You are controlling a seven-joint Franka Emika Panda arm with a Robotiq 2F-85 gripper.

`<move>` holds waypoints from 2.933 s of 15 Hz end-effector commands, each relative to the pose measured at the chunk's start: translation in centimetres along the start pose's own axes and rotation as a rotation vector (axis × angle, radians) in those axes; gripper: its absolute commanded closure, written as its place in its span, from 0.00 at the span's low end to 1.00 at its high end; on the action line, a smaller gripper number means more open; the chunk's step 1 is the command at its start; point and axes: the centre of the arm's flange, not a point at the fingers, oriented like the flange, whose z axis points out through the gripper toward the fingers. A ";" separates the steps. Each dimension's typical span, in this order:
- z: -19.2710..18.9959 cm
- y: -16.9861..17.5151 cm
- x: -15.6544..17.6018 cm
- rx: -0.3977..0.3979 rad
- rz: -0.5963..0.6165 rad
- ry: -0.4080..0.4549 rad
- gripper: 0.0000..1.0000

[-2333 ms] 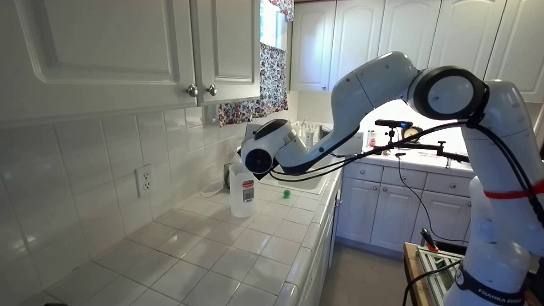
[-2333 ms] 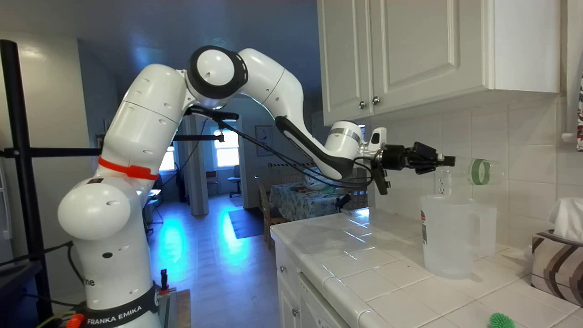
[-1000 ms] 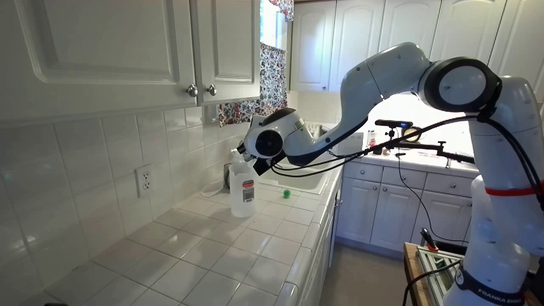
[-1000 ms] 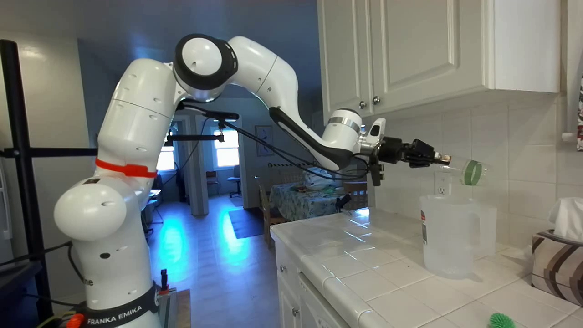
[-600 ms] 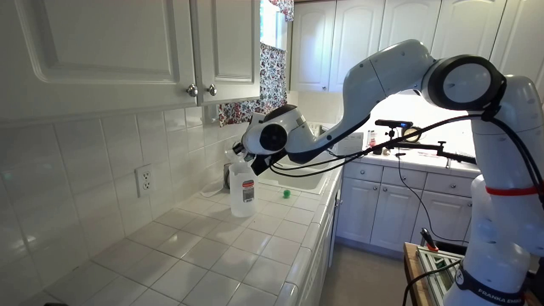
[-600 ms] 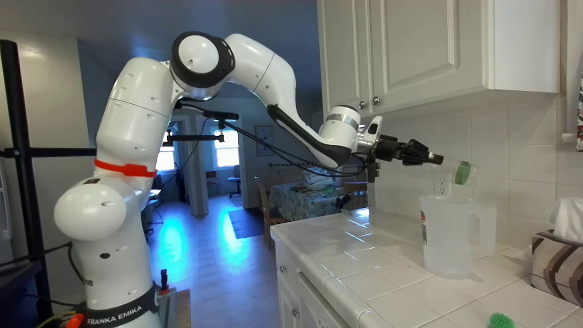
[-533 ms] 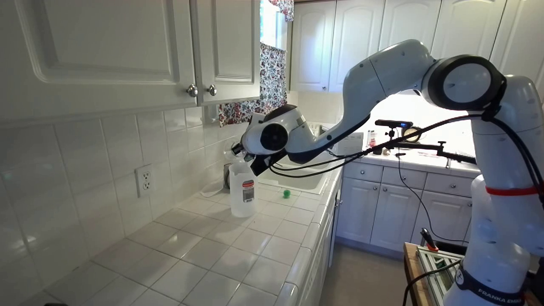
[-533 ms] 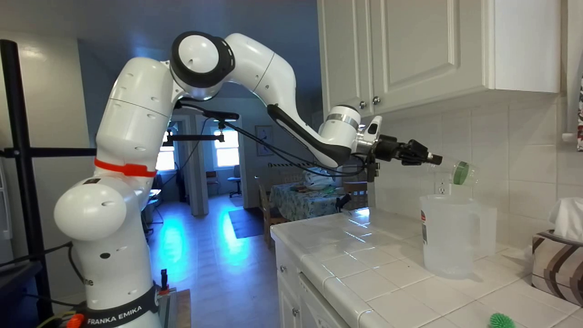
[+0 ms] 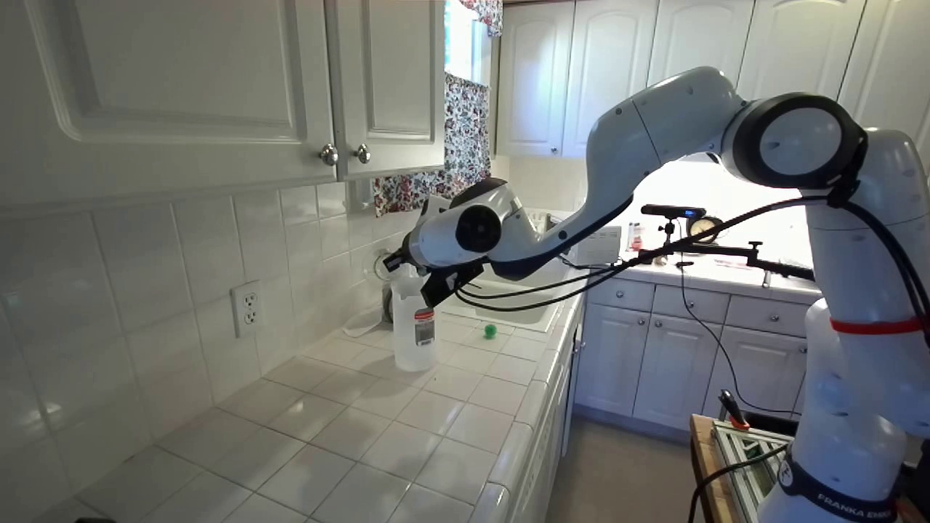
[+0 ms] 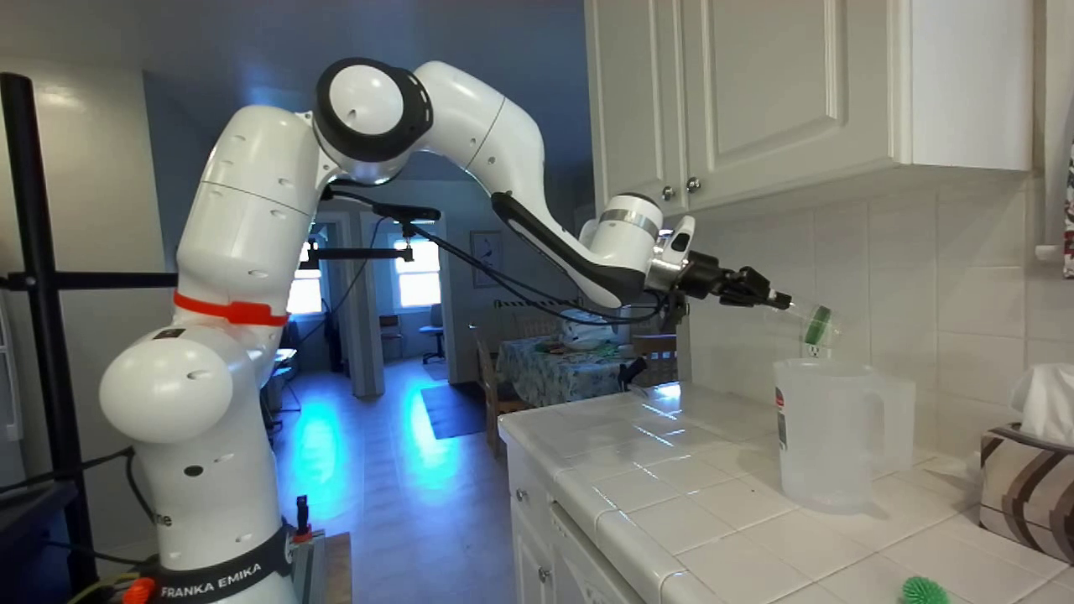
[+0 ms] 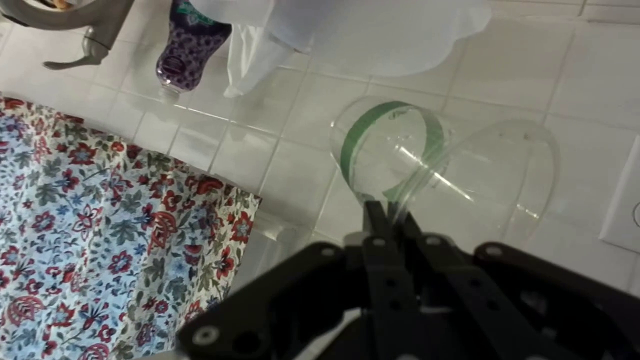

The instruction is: Pour the contents from the cup into the jar

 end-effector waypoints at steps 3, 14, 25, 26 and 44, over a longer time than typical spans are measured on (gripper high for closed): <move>-1.3 -0.9 -0.1 0.108 0.061 -0.027 0.98; -2.0 -2.0 -0.7 0.297 0.095 -0.309 0.98; -1.8 -2.3 -2.9 0.499 0.037 -0.613 0.98; -1.7 -2.0 -3.0 0.513 0.039 -0.624 0.98; 1.4 -0.8 -7.4 0.688 -0.062 -0.782 0.98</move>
